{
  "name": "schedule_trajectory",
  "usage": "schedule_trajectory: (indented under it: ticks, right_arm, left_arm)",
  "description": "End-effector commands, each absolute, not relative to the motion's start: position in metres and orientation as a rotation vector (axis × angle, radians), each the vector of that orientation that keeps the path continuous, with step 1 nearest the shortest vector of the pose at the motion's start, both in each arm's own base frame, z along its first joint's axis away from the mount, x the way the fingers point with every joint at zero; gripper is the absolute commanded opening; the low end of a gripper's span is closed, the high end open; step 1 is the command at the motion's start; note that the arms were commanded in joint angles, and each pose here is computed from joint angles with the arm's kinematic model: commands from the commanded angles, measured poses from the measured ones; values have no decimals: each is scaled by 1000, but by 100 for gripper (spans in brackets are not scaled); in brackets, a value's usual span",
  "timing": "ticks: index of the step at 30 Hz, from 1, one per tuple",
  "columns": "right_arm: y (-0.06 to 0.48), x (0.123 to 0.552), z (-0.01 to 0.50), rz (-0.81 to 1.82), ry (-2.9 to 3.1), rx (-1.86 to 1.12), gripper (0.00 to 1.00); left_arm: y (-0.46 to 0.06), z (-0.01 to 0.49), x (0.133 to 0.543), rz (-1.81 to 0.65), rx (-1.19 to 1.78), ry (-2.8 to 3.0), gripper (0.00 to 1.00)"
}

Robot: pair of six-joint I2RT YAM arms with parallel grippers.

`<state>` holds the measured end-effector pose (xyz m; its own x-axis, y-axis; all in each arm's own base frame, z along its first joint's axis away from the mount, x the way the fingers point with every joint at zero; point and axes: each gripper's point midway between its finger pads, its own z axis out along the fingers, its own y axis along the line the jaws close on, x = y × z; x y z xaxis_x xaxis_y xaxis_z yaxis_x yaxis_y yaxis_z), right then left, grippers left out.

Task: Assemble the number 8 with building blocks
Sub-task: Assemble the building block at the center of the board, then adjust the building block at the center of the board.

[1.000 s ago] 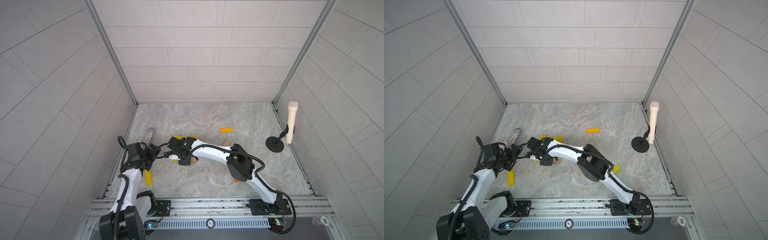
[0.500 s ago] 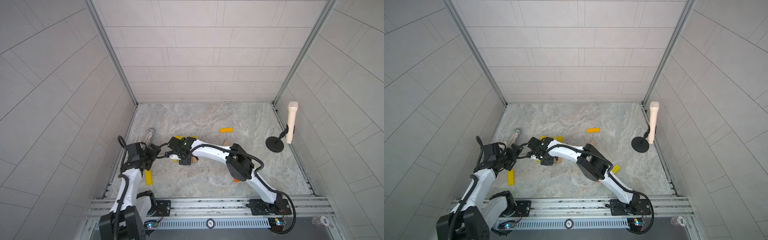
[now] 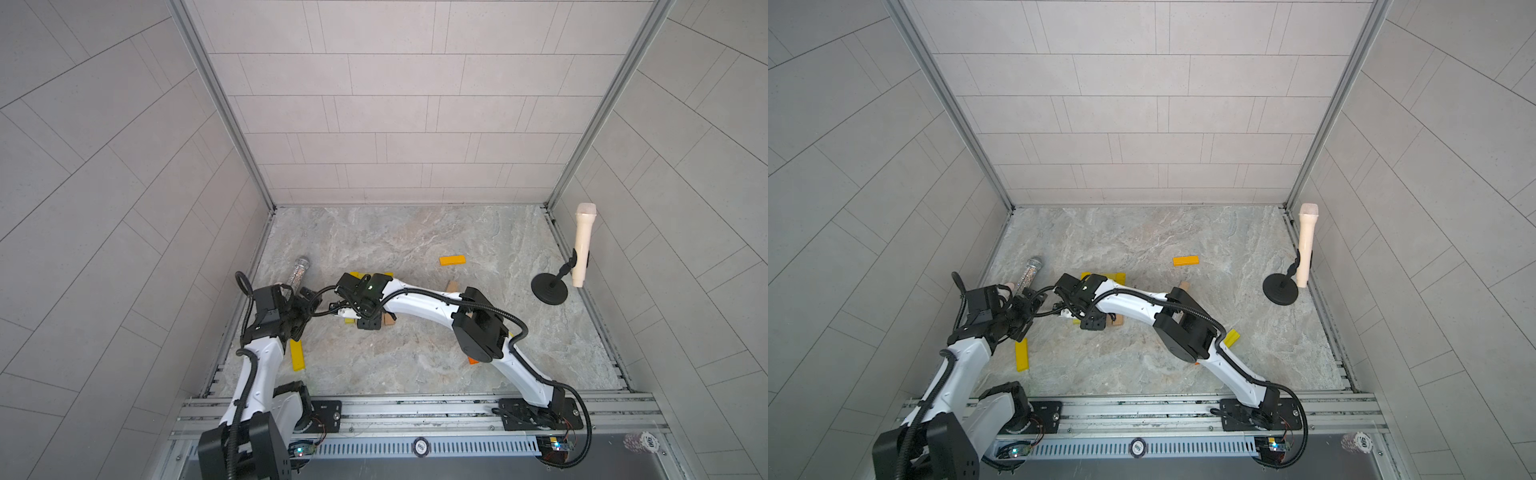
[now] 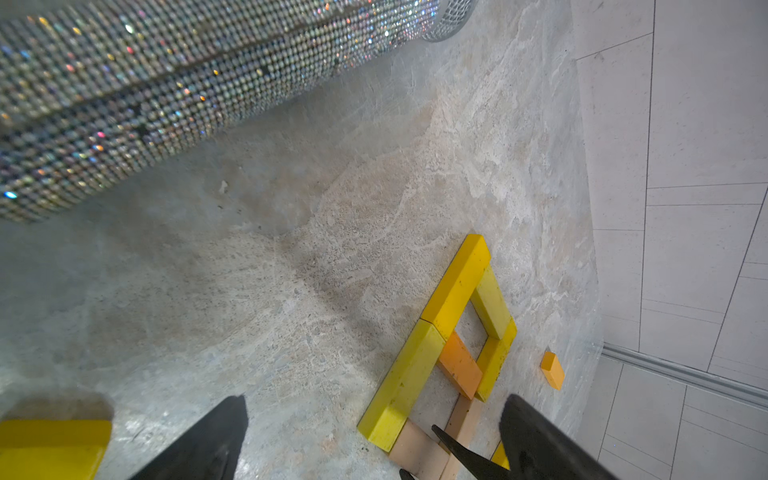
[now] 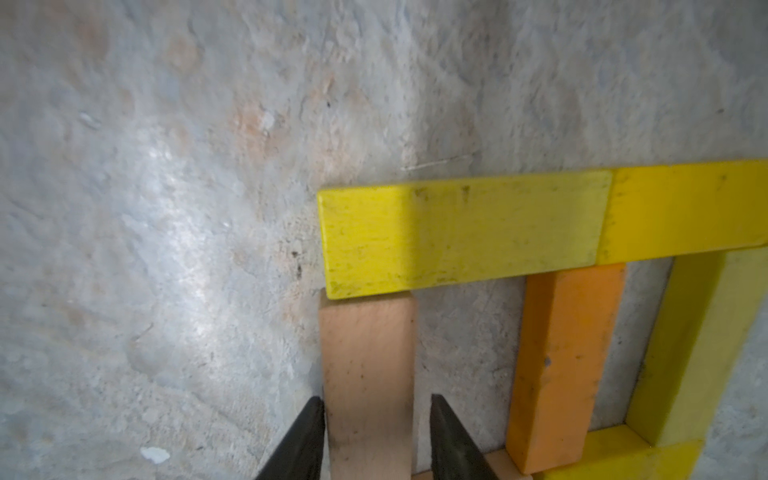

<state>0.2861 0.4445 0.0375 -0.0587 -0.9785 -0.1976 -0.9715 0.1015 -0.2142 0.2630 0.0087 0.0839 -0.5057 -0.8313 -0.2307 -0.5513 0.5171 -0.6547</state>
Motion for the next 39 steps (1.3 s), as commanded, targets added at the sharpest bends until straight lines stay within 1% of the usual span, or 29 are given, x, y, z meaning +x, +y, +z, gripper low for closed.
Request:
schedule_trajectory:
  ticks: [1, 10, 17, 20, 24, 28, 31, 36, 39]
  right_arm:
    - [447, 290, 42, -42, 2081, -1924, 44]
    - [453, 284, 73, 29, 2067, -1843, 50]
    - [447, 268, 111, 181, 2080, -1633, 58]
    - [437, 265, 122, 230, 2131, -1476, 59]
    - [422, 264, 130, 376, 2244, -1141, 61]
    - [402, 267, 132, 433, 2343, -822, 62]
    - [393, 266, 126, 524, 2410, -636, 68]
    - [385, 272, 111, 806, 2489, -357, 75]
    - [383, 273, 101, 808, 2515, -323, 80]
  left_arm:
    - [9, 89, 266, -705, -1102, 2223, 100]
    - [6, 95, 268, -717, -1041, 2230, 100]
    - [-6, 95, 273, -747, -991, 2269, 100]
    - [-18, 96, 279, -759, -931, 2299, 100]
    - [-39, 96, 290, -770, -828, 2348, 100]
    - [-63, 93, 300, -778, -687, 2424, 100]
    - [-76, 86, 304, -779, -619, 2485, 100]
    - [-87, 76, 307, -756, -542, 2544, 100]
    - [-93, 73, 307, -749, -480, 2568, 100]
